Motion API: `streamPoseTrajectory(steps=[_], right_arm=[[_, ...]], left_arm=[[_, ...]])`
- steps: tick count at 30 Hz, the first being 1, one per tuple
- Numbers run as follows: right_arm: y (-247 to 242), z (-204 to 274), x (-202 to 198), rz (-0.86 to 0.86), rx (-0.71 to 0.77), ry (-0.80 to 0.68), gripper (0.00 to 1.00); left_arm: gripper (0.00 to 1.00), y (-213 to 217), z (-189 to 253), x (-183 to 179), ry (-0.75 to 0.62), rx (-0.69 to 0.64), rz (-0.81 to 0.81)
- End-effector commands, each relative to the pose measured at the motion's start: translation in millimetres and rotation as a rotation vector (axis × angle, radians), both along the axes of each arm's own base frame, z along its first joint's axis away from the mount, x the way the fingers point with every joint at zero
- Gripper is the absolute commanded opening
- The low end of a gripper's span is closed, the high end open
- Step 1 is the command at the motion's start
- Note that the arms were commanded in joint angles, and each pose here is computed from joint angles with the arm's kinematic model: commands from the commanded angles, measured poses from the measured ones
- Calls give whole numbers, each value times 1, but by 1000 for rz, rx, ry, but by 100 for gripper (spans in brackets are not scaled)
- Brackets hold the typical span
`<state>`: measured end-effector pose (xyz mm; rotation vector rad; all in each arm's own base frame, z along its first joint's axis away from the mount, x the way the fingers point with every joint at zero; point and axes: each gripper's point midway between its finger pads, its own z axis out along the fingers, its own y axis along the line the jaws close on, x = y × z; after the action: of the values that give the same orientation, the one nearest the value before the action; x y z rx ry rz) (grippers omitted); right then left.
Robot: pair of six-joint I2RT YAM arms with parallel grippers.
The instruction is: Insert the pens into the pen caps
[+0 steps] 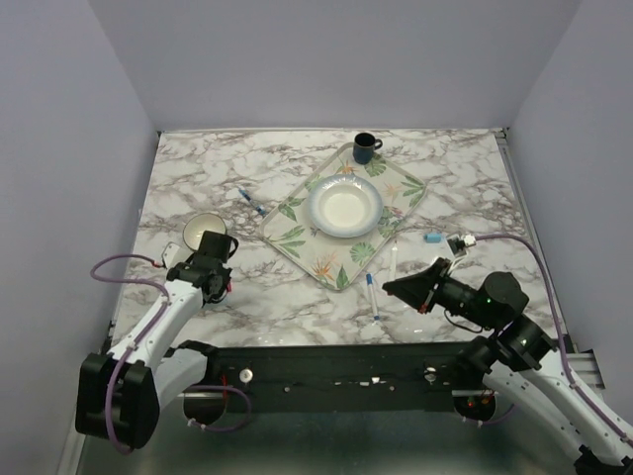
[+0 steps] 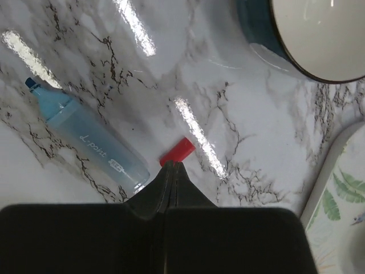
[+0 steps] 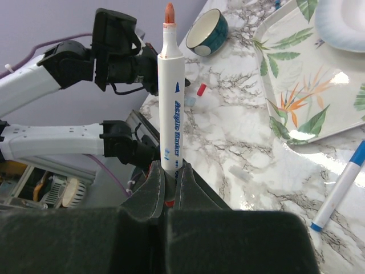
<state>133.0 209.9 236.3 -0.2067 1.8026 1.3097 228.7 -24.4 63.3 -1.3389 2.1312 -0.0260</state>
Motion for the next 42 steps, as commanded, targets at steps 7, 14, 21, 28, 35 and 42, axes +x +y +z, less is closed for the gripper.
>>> streamPoseTrajectory(steps=[7, 14, 21, 28, 35, 42], right_arm=[[-9, 15, -1, -36, -13, -44, 1], [-9, 14, 2, -45, -17, -40, 1], [-9, 13, 1, -40, -13, -33, 1], [-11, 14, -2, -42, -5, -34, 1], [-14, 16, -4, -52, 8, -39, 1], [-15, 15, -5, -51, 12, -32, 1]], left_arm=[[0, 9, -18, 18, 39, -35, 155], [0, 6, -27, 19, 47, -34, 115], [0, 11, -30, 18, 61, 3, 96], [0, 16, -33, 16, 94, 45, 74], [0, 8, -39, 16, 95, 9, 48], [0, -12, -44, 17, 97, -58, -45]])
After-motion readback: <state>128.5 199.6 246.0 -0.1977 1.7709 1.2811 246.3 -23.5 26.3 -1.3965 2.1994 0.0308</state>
